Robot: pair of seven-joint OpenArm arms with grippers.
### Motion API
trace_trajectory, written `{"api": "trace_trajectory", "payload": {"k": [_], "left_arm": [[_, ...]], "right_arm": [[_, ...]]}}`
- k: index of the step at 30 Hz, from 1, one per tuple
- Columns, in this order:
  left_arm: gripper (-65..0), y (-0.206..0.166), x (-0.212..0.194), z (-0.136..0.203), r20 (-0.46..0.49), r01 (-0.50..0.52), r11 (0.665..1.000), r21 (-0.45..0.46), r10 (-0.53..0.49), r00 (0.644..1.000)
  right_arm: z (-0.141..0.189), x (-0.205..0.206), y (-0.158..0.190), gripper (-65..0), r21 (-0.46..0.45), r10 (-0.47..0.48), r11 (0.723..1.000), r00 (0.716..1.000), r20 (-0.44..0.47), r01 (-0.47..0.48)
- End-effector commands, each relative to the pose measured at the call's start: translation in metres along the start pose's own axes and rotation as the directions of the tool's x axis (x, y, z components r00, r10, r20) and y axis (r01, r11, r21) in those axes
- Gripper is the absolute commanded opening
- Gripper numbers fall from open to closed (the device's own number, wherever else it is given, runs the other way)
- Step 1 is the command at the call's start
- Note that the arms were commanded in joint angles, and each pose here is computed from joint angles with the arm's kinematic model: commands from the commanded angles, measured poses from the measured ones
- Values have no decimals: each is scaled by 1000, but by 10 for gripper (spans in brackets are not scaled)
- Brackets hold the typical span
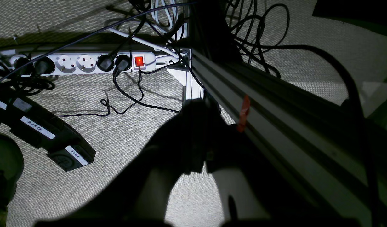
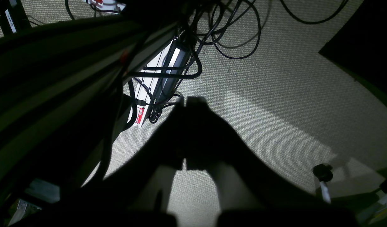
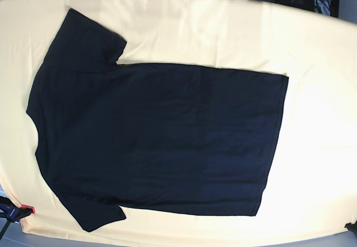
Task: Fold the T-shirt properly
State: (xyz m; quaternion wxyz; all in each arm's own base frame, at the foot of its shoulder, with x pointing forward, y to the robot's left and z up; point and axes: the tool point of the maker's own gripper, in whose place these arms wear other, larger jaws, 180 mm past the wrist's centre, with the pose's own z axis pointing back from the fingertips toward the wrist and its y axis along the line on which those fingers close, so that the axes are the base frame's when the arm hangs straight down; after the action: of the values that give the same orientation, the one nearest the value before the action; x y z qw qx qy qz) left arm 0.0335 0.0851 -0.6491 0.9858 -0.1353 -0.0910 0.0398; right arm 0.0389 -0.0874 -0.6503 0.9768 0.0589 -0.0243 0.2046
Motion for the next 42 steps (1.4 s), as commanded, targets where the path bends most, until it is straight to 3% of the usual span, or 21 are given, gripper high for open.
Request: {"api": "trace_trajectory", "payload": {"k": [1,8,12,17,21,26,31,35,38,42], "left_arm": [[-650,-6,1,0,5,-3,1000,-19,3,1000],[-650,-6,1,0,3,-1,1000,-19,1,1000],[-650,-14,-16,1,-99,88,994,-70,-95,991],[-650,-17,-44,11,-203,226,962,-150,-254,946],[-650,-15,-78,27,-255,349,914,-206,-394,883],[-650,-31,-125,56,-279,429,850,-306,-511,813],[-650,-43,-162,96,-266,437,820,-371,-544,796],[-650,-36,-179,129,-283,459,815,-355,-561,778],[-650,-31,-182,157,-270,489,804,-338,-581,768],[-650,-26,-170,191,-212,598,744,-298,-662,719]], "right_arm": [[1,9,-5,-650,-4,-7,1000,1000,24,7],[1,8,-5,-650,-5,-7,1000,1000,21,7],[4,0,-15,-650,-22,-3,1000,1000,-26,2],[13,-28,-26,-650,-7,30,999,997,-66,-31],[22,-67,-22,-650,45,68,997,991,-117,-63],[38,-107,-5,-650,117,110,989,985,-131,-95],[66,-141,24,-650,181,164,974,976,-142,-138],[98,-163,36,-650,192,212,965,963,-167,-179],[127,-164,41,-650,191,210,964,970,-119,-185],[167,-160,42,-650,165,253,957,965,-68,-240]]}}
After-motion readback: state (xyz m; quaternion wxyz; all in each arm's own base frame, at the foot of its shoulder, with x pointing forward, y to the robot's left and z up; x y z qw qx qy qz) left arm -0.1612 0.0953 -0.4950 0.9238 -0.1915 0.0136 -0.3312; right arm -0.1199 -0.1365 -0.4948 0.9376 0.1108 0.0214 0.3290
